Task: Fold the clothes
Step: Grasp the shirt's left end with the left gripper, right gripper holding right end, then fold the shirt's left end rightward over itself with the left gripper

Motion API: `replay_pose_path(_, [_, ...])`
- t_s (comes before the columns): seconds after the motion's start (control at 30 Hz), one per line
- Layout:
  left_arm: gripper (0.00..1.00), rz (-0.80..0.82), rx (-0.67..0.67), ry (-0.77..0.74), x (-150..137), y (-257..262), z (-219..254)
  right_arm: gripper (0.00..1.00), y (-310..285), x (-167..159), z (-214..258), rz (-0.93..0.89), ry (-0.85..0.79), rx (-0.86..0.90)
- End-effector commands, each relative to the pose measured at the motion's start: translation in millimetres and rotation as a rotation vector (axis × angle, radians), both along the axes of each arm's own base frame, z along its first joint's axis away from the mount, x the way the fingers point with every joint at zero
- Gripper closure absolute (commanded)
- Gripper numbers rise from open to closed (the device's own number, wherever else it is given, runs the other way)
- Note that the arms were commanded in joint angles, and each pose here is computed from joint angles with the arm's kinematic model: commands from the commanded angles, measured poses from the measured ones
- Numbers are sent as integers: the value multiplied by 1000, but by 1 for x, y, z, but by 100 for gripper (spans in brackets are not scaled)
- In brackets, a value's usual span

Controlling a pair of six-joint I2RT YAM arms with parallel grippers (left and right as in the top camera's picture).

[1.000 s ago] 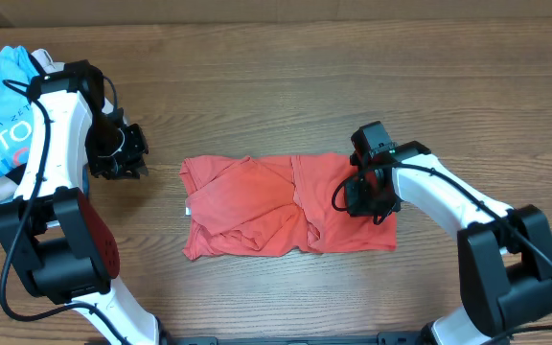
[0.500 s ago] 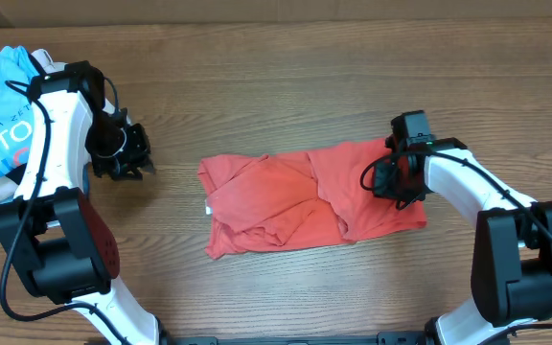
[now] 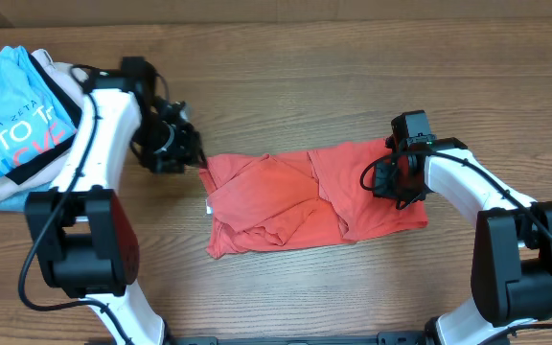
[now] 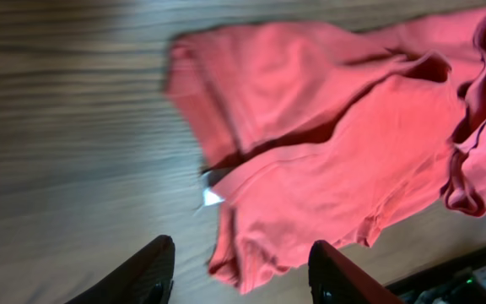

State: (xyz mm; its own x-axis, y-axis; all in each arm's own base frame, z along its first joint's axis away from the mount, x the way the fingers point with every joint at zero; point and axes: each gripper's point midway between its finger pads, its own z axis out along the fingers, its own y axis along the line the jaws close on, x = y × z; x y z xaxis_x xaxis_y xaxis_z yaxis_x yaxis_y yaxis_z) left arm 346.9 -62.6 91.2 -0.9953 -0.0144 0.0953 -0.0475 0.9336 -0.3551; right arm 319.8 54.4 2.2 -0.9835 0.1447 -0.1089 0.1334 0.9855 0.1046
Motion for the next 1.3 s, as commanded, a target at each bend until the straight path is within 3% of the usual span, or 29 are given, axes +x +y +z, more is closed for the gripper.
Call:
replay_pose_path(0.0, [45,-31,-18,22,-16,-14,-12,58,-19,-14,-20,-16,68,-82])
replay_pose_path(0.23, [43,-10,-8,75,-38,-29,-54,58,-19,-14,-20,-17,68,-82])
replay_pose_path(0.33, [34,-26,-8,77,-45,-33,-66,58,-19,-14,-20,-17,68,-82])
replay_pose_path(0.47, [30,-29,-5,66,-51,-41,-84,58,-19,-14,-20,-17,69,-82])
replay_pose_path(0.53, [20,-30,-6,42,-51,-46,-93,57,-19,-15,-20,-17,71,-83])
replay_pose_path(0.67, [21,-8,-6,17,-52,-52,-108,57,-19,-16,-20,-17,77,-84])
replay_pose_path(0.8, [35,4,-7,18,-56,-56,-113,57,-19,-18,-20,-16,83,-84])
replay_pose_path(0.87, [55,2,-9,18,-56,-57,-113,57,-19,-18,-20,-16,83,-84])
replay_pose_path(0.9, [71,2,-14,20,-56,-57,-113,57,-19,-18,-20,-16,83,-84])
replay_pose_path(0.97, [90,3,-13,24,-57,-57,-113,57,-19,-18,-20,-16,84,-84])
replay_pose_path(1.0, [94,3,-13,24,-57,-57,-113,57,-19,-18,-20,-16,85,-84])
replay_pose_path(1.27, [96,44,12,10,-47,-41,-111,57,-19,-18,-18,-16,90,-85])
